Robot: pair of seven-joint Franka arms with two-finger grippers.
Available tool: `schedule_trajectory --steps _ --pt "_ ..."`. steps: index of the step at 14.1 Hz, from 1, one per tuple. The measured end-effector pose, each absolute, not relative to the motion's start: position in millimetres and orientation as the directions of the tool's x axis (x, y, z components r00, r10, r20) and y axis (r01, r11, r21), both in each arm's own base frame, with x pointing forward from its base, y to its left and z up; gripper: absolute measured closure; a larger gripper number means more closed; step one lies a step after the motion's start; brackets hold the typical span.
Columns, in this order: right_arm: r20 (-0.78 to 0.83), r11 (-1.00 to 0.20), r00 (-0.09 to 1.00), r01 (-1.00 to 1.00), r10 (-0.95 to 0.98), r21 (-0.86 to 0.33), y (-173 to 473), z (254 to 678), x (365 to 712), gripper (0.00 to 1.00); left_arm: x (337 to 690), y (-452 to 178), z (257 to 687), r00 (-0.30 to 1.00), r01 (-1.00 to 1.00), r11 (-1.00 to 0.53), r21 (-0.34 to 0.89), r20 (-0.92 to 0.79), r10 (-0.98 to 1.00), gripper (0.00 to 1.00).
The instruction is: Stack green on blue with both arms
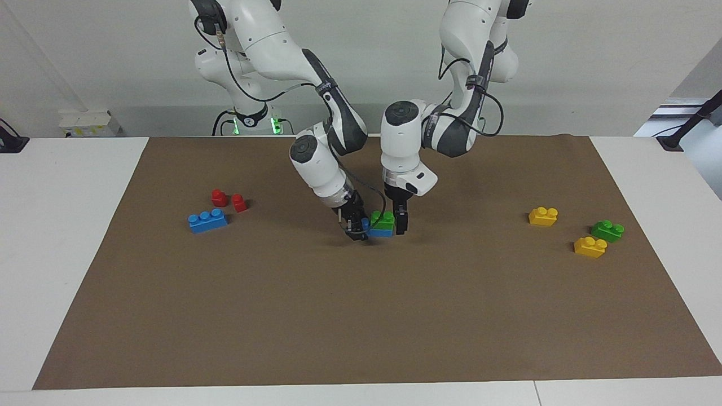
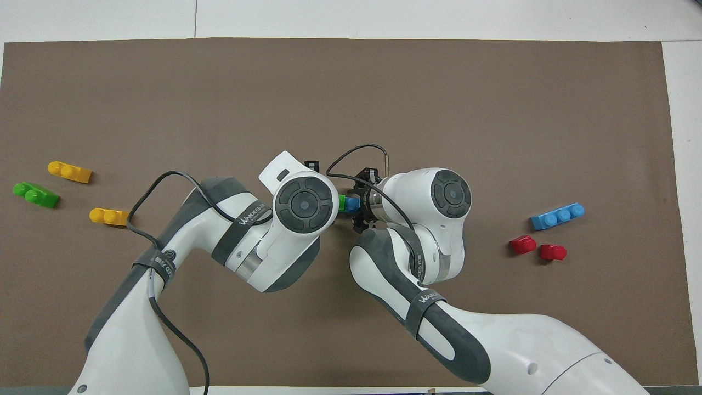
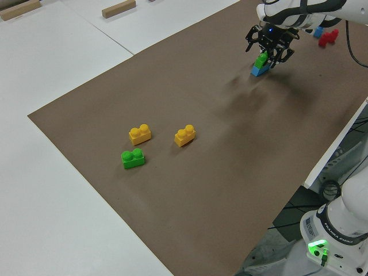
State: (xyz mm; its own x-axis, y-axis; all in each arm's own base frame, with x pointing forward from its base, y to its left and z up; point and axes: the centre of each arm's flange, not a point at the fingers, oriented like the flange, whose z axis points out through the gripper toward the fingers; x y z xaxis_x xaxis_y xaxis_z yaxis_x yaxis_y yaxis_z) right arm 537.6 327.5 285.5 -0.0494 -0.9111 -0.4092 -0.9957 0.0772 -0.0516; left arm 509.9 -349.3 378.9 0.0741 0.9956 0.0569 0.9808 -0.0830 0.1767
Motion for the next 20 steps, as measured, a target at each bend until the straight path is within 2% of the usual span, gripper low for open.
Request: schedule_trajectory --steps 1,3,4,5,6,7,11,14,16,20 --pt "-0.409 0.088 -0.06 -0.995 -0.911 -0.05 321 286 542 0.2 516 -336 389 0.083 0.979 -0.093 0.179 0.063 0.995 0.0" --pt "-0.409 0.111 -0.089 -0.993 -0.908 -0.029 304 288 552 0.1 531 -303 406 0.111 0.976 -0.124 0.18 0.079 0.991 0.0" --pt "-0.41 0.116 -0.099 -0.993 -0.907 -0.018 292 291 558 0.1 538 -287 413 0.122 0.973 -0.136 0.184 0.084 0.989 0.0" --pt "-0.41 0.106 -0.093 -0.994 -0.907 -0.008 279 296 564 0.1 545 -272 419 0.138 0.971 -0.153 0.186 0.091 0.986 0.0" --pt "-0.411 0.081 -0.074 -0.997 -0.909 0.0 262 302 569 0.02 552 -255 422 0.168 0.965 -0.185 0.184 0.101 0.981 0.0" --pt "-0.415 0.046 -0.043 -0.999 -0.909 0.001 244 309 575 0.0 559 -239 425 0.207 0.957 -0.225 0.18 0.113 0.972 0.0" --pt "-0.44 -0.23 0.239 -0.97 -0.865 -0.075 160 367 584 0.0 580 -172 436 0.394 0.898 -0.417 0.137 0.166 0.904 0.0" --pt "-0.378 -0.424 0.431 -0.899 -0.819 -0.105 104 421 580 0.0 589 -141 443 0.546 0.818 -0.568 0.084 0.192 0.815 0.0" --pt "-0.315 -0.575 0.574 -0.812 -0.756 -0.101 77 460 576 0.0 593 -125 451 0.663 0.731 -0.681 0.032 0.199 0.721 0.0" --pt "-0.181 -0.84 0.843 -0.53 -0.506 -0.117 39 536 560 0.0 600 -90 468 0.86 0.498 -0.866 -0.035 0.144 0.489 0.0"
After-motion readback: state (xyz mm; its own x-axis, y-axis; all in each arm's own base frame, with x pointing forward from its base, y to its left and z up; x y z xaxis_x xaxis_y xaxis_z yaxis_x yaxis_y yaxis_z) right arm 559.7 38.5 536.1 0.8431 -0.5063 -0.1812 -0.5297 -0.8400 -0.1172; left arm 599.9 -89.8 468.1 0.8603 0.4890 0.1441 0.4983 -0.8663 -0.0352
